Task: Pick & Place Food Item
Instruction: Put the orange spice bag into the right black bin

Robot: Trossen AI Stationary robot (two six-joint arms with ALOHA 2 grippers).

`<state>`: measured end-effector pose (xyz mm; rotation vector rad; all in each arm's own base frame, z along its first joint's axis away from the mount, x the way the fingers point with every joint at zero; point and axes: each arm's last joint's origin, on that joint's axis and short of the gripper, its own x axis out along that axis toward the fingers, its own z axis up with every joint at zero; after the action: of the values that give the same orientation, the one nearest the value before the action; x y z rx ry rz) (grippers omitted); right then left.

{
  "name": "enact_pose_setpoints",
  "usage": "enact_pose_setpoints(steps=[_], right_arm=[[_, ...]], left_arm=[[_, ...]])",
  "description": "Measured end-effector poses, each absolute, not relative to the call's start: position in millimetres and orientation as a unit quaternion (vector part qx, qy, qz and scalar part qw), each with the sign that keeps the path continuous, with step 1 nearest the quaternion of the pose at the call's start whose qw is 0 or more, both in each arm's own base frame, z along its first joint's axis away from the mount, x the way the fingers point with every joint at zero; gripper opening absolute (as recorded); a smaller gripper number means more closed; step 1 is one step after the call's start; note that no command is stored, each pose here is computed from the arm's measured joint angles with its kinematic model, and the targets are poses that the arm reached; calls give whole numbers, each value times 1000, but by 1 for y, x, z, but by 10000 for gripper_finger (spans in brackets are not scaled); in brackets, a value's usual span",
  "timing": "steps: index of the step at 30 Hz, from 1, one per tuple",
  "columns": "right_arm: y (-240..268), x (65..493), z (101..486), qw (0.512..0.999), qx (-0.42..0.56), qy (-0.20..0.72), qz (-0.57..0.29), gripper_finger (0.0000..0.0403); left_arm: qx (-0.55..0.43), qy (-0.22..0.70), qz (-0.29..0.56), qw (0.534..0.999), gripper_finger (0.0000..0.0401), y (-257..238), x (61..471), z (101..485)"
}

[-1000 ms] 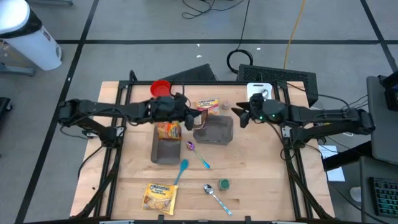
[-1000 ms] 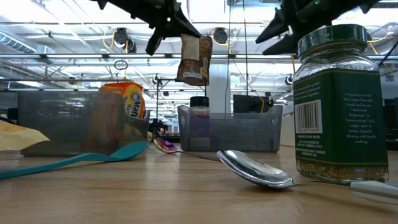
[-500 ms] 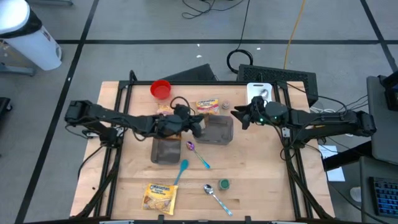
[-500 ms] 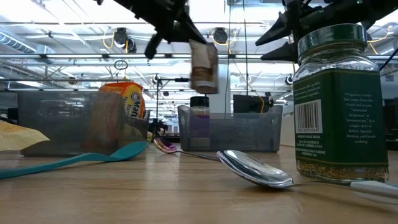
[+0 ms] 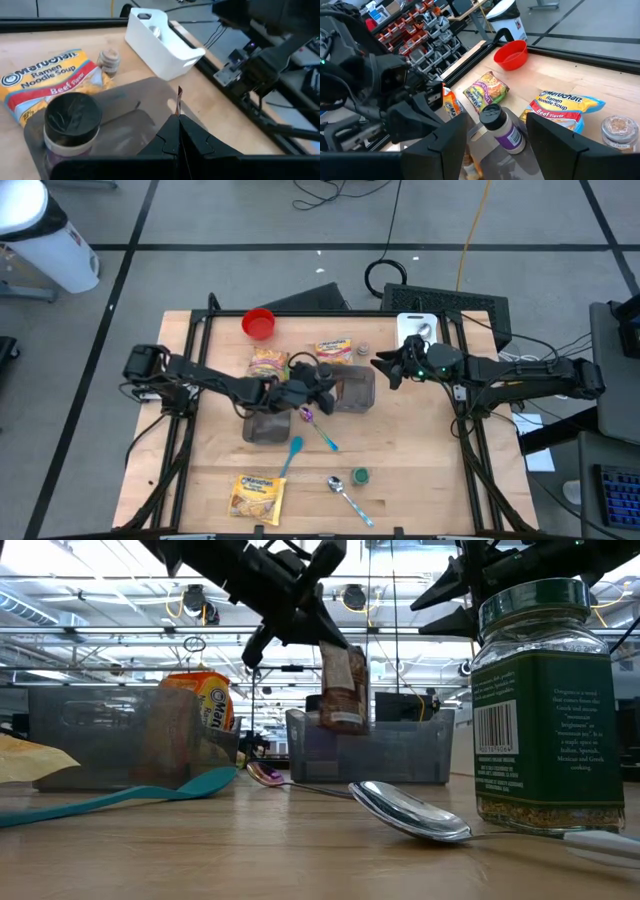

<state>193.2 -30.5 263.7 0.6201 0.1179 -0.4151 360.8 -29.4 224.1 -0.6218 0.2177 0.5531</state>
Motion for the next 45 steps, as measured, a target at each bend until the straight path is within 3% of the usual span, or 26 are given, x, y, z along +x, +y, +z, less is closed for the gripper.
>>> enact_pose_setpoints(steps=[13, 27, 34, 45], right_arm=[[-30, 193, 263, 926, 315, 59, -200, 196], [-30, 193, 263, 925, 315, 60, -201, 196], [-30, 193, 263, 926, 312, 59, -204, 196], [-31, 195, 261, 926, 309, 64, -206, 196]], left_arm=[[-262, 134, 288, 912, 0, -27, 359, 218], [-244, 143, 253, 925, 0, -21, 362, 219], [-222, 195, 282, 913, 0, -24, 355, 209], [-207, 199, 292, 912, 0, -23, 356, 205]])
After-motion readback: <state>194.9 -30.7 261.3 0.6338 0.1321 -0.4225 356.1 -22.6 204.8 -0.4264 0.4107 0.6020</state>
